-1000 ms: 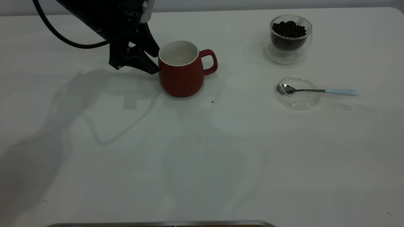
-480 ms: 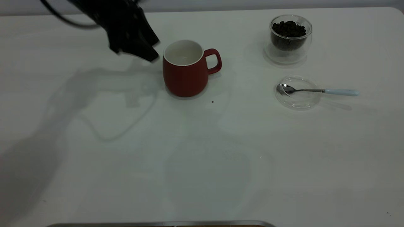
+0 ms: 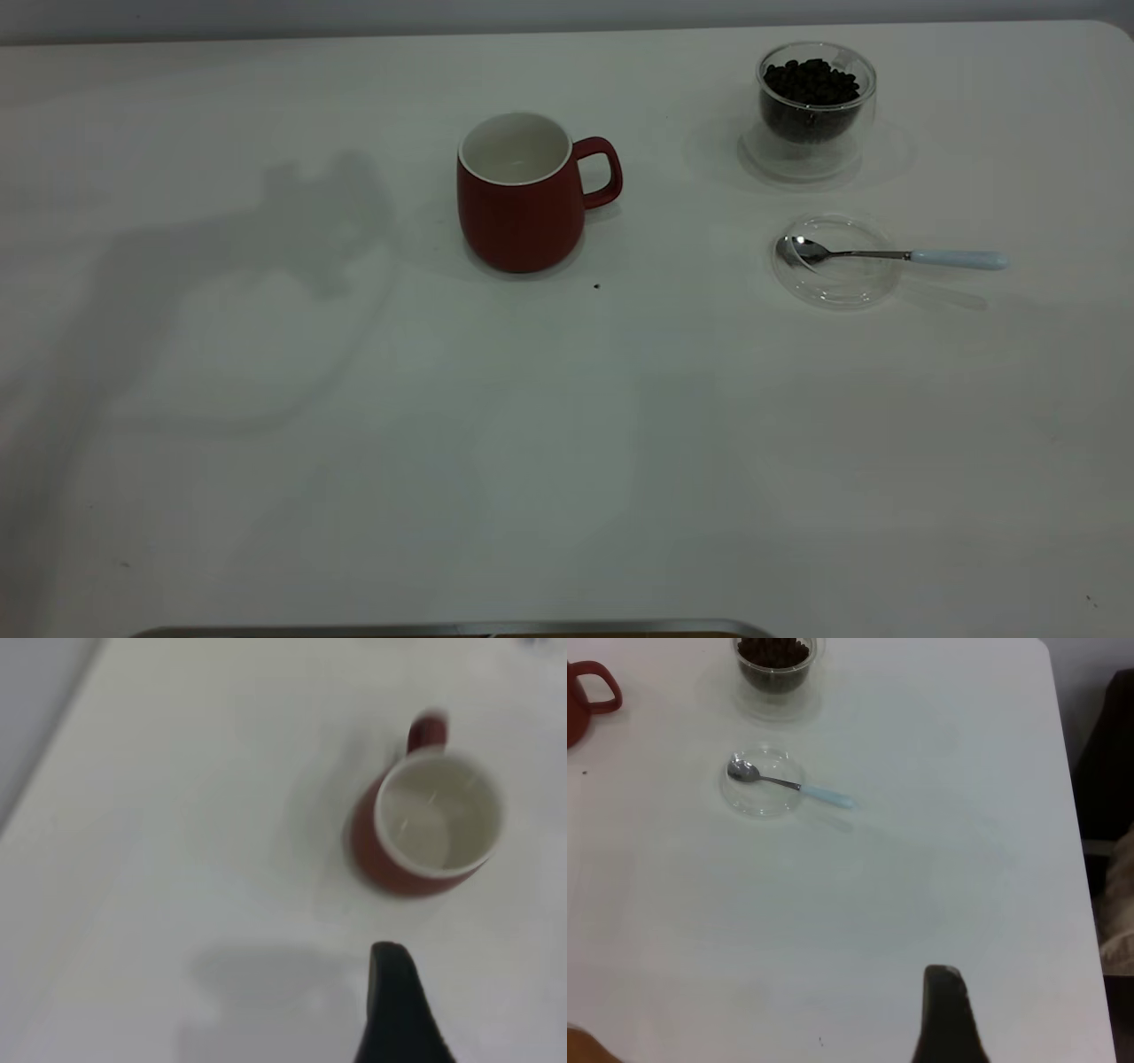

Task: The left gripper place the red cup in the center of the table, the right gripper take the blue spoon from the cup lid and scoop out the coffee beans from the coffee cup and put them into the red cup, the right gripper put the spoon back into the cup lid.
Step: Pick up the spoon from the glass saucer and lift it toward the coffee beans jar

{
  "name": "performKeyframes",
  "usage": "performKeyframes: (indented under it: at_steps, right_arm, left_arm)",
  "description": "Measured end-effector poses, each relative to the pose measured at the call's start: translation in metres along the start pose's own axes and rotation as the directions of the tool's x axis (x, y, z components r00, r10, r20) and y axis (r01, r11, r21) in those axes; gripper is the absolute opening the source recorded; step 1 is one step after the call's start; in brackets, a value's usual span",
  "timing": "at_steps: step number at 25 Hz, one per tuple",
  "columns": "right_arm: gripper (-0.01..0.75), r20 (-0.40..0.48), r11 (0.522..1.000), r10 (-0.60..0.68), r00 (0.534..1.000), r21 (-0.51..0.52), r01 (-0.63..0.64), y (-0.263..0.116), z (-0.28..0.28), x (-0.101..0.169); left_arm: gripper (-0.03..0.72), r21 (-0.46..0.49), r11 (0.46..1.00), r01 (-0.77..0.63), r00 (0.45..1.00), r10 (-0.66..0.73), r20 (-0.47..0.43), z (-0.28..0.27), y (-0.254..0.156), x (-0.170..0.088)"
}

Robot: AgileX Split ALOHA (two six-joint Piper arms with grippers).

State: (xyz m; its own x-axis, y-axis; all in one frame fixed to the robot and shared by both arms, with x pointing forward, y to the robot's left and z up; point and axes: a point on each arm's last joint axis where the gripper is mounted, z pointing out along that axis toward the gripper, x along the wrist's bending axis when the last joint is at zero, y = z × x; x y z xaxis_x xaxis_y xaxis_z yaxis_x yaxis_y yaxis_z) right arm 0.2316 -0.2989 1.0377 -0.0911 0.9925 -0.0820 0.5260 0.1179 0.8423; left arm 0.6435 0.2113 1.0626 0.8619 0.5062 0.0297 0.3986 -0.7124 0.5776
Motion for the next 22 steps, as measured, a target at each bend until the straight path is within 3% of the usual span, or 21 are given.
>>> performKeyframes:
  at_steps: [8,13,18,22]
  right_arm:
    - [0.547,0.0,1.0,0.0,1.0,0.0,0.0,0.0,0.0,0.0]
    - [0.547,0.0,1.0,0.0,1.0,0.0,0.0,0.0,0.0,0.0]
    - [0.547,0.0,1.0,0.0,1.0,0.0,0.0,0.0,0.0,0.0]
    - [0.547,0.0,1.0,0.0,1.0,0.0,0.0,0.0,0.0,0.0]
  left_arm:
    - [0.516,-0.039,0.979,0.201,0.954,-0.205,-0.217,-0.159,0.014,-0.079]
    - [0.516,-0.118,0.93,0.347,0.839,-0.364,-0.404,-0.221,-0.001,-0.115]
    - [0.516,-0.132,0.872,0.472,0.762,-0.478,-0.436,-0.226,-0.035,-0.145]
    - [0.516,-0.001,0.822,0.569,0.75,-0.519,-0.409,-0.188,-0.082,-0.167]
